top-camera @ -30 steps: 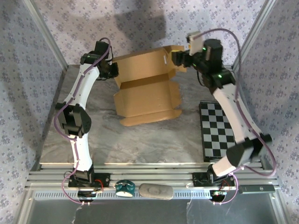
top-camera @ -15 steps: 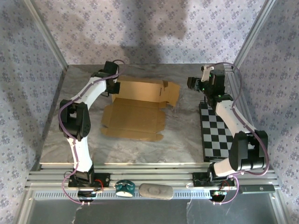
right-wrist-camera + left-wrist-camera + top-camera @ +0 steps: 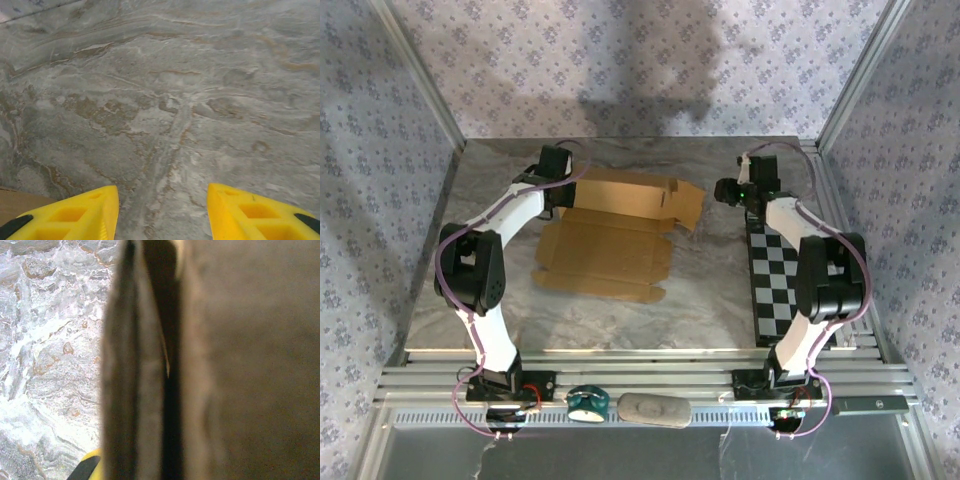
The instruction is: Fold the paper box
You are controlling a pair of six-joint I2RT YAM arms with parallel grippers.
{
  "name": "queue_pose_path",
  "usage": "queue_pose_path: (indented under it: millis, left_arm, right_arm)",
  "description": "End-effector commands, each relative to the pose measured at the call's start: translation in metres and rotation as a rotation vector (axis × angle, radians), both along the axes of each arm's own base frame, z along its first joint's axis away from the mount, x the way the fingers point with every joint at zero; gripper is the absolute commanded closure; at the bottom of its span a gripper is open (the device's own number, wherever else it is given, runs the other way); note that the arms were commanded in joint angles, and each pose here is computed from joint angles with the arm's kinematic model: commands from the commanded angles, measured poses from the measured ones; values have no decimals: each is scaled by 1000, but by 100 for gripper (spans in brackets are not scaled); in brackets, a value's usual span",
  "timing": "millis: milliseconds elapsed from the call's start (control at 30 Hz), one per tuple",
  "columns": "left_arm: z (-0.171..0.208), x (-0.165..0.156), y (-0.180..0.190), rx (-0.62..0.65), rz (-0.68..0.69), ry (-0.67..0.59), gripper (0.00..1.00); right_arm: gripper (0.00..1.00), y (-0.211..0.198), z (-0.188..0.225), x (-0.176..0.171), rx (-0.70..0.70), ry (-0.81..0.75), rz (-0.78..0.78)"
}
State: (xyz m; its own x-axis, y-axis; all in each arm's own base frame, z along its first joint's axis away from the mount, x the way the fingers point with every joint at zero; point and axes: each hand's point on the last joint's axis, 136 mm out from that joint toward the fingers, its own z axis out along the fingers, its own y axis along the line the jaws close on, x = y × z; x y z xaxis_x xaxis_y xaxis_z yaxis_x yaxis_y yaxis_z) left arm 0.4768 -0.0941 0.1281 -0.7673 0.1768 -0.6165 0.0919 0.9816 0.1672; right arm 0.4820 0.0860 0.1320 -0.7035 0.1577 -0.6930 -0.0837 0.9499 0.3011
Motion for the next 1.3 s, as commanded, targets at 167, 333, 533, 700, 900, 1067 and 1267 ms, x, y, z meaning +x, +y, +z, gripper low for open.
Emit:
queue_pose_path:
  millis: [167,333,533,700,900,1067,1267]
  left_arm:
    - [6,-5,12,2,9,-23,100]
    - [-5,-8,13,-84,3,35,100]
    - [-9,-8,13,-91,-36,51,100]
    - [-10,-8,17,-90,-36,35,100]
    - [-14,-6,16,-107,-57,25,100]
    - [-14,-2,15,-117,-72,13,100]
    - [-15,4,15,-119,-84,14,100]
  right_arm:
    - [50,47,-6,-7,48,27,150]
    - [49,63,-8,-22,64,-37,229]
    - [45,83,-3,-33,50,-132,344]
    - [42,101,3,-35,12,-205,425]
    - [41,108,3,-37,-42,-249,488]
    - [41,114,3,-35,-70,-262,544]
    - [40,127,6,-38,-80,-272,656]
